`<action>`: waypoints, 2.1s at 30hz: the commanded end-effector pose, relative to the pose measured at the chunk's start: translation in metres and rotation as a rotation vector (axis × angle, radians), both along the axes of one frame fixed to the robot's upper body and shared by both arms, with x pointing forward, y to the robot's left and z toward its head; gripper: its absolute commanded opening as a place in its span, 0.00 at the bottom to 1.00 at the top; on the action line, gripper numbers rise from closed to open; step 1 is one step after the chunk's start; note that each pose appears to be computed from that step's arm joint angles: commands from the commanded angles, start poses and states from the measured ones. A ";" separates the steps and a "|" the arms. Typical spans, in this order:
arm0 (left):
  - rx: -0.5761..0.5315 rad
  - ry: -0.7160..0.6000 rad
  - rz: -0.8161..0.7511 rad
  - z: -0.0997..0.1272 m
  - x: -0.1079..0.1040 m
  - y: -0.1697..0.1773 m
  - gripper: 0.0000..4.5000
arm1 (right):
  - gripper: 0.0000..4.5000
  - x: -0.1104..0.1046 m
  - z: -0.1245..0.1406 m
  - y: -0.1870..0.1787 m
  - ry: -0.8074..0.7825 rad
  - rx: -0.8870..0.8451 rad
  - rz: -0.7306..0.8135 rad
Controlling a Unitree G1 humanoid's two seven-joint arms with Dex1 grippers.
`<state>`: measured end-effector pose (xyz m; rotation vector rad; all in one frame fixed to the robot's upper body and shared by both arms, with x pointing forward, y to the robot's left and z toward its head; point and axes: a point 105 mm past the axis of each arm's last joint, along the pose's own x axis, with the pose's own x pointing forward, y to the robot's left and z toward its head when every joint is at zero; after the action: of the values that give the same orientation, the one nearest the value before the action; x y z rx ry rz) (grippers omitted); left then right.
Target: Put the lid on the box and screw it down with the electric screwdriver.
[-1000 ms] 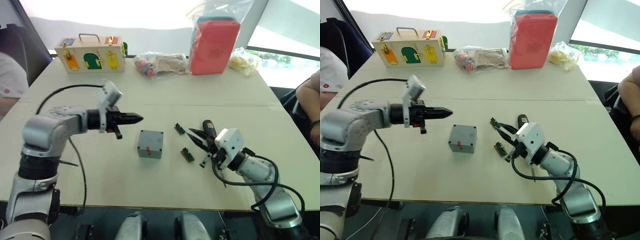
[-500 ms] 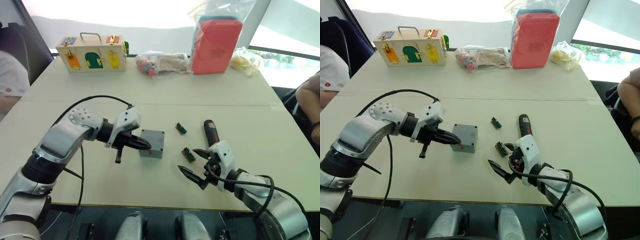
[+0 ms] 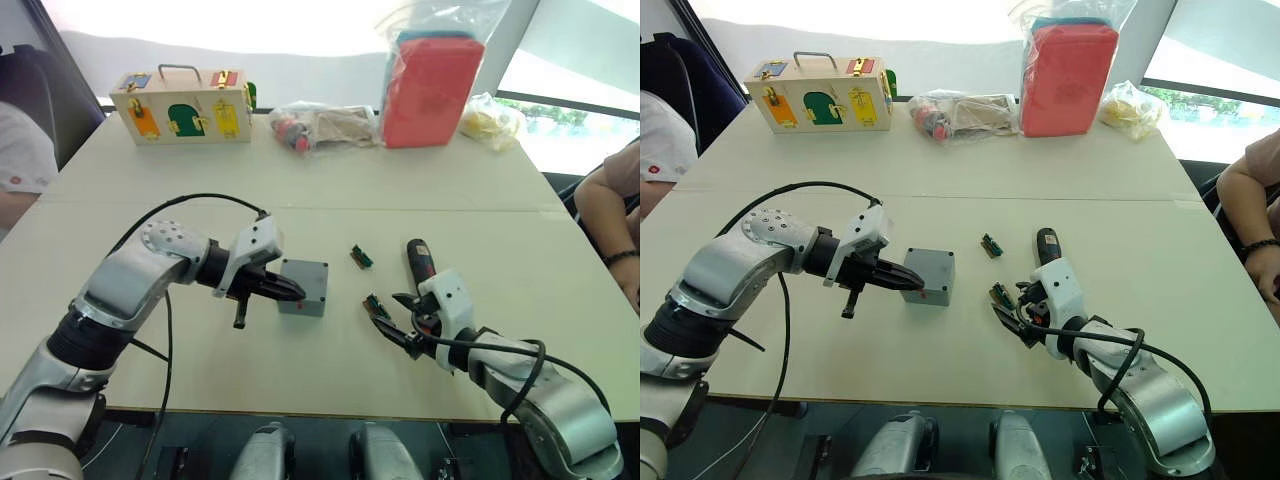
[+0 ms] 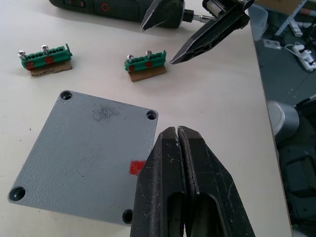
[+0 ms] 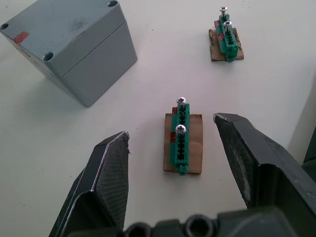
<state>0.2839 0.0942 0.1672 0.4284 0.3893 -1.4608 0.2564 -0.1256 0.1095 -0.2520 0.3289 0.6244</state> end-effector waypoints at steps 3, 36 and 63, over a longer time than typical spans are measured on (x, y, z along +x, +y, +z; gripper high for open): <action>-0.034 -0.061 0.014 0.011 0.002 0.000 0.00 | 0.35 0.005 0.006 0.000 -0.025 -0.005 -0.004; -0.102 -0.105 0.078 0.023 0.009 -0.011 0.00 | 0.02 0.013 -0.006 -0.004 0.002 -0.055 -0.012; -0.122 -0.110 0.111 0.022 0.012 -0.012 0.00 | 0.58 0.019 0.001 0.001 -0.015 -0.030 0.003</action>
<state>0.2967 0.0825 0.1756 0.3673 0.2917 -1.3423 0.2731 -0.1274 0.1035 -0.2890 0.3572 0.6118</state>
